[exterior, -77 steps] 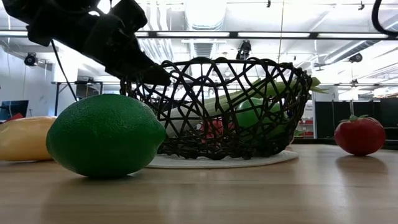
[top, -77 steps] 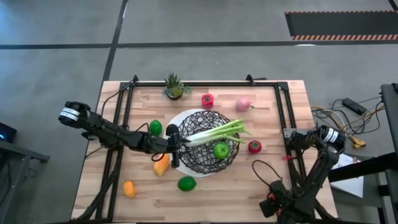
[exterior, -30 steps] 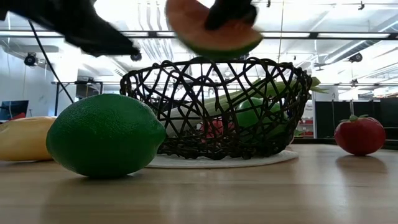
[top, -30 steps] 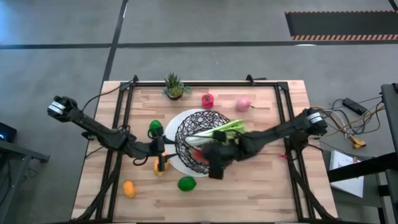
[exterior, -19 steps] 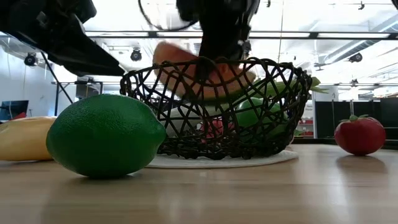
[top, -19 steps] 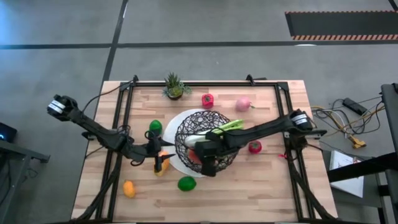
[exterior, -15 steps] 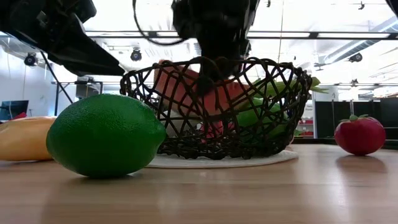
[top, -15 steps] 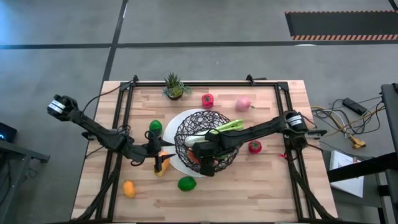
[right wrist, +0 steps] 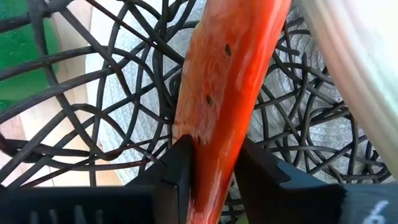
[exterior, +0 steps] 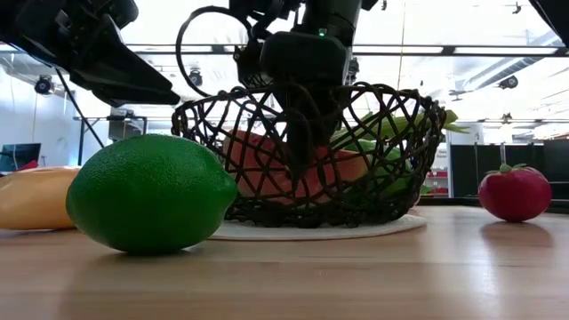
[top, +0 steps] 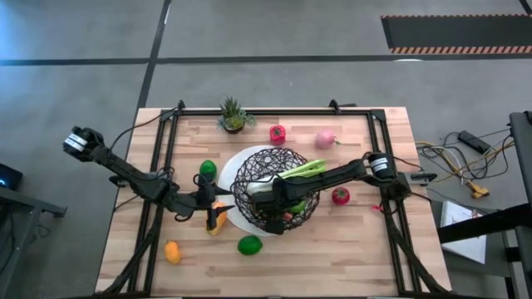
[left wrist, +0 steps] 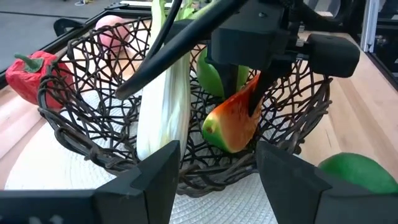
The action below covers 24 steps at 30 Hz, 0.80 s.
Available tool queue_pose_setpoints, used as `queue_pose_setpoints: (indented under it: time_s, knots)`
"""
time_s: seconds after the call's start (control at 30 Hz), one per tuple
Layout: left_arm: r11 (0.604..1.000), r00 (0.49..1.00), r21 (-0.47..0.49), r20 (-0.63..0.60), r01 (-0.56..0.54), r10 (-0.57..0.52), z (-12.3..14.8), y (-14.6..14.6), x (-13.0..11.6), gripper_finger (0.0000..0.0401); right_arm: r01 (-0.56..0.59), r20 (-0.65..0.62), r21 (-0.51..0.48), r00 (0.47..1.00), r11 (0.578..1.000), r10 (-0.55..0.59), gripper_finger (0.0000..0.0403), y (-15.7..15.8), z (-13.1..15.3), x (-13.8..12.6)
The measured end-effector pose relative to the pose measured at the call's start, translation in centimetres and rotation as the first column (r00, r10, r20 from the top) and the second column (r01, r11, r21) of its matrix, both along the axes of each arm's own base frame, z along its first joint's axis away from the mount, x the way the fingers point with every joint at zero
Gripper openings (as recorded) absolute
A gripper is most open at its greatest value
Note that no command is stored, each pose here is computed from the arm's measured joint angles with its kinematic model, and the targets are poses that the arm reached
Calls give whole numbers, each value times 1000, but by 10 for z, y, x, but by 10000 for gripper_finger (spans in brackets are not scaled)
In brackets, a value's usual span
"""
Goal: Build produce basket
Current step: Put the orange watermelon into the wire basket, then put the red tomato into the wire basket
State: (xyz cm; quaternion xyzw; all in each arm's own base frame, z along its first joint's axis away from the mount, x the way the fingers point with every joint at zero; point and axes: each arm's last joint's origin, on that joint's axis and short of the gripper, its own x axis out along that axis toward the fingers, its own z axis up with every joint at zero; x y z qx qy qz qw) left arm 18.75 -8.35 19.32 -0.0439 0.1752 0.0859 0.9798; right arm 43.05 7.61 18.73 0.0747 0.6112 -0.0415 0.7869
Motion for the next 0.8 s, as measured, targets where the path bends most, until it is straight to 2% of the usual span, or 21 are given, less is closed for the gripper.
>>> queue_pose_setpoints:
  time_s: [0.13,0.43,0.6,0.8]
  knots:
    - [1000,1000,0,0,0,0,0,0,0,196,2,17,-4,1000,1000,-2,114,0,4,0]
    - [1000,1000,-3,0,0,0,0,0,0,196,-17,22,-11,1000,1000,17,197,0,2,1]
    - [1000,1000,-6,1,-1,1,0,0,0,196,-43,60,-24,997,999,44,209,0,19,-3]
    - [1000,1000,-6,1,-1,1,0,0,0,196,-13,157,-208,987,978,47,200,6,63,-29]
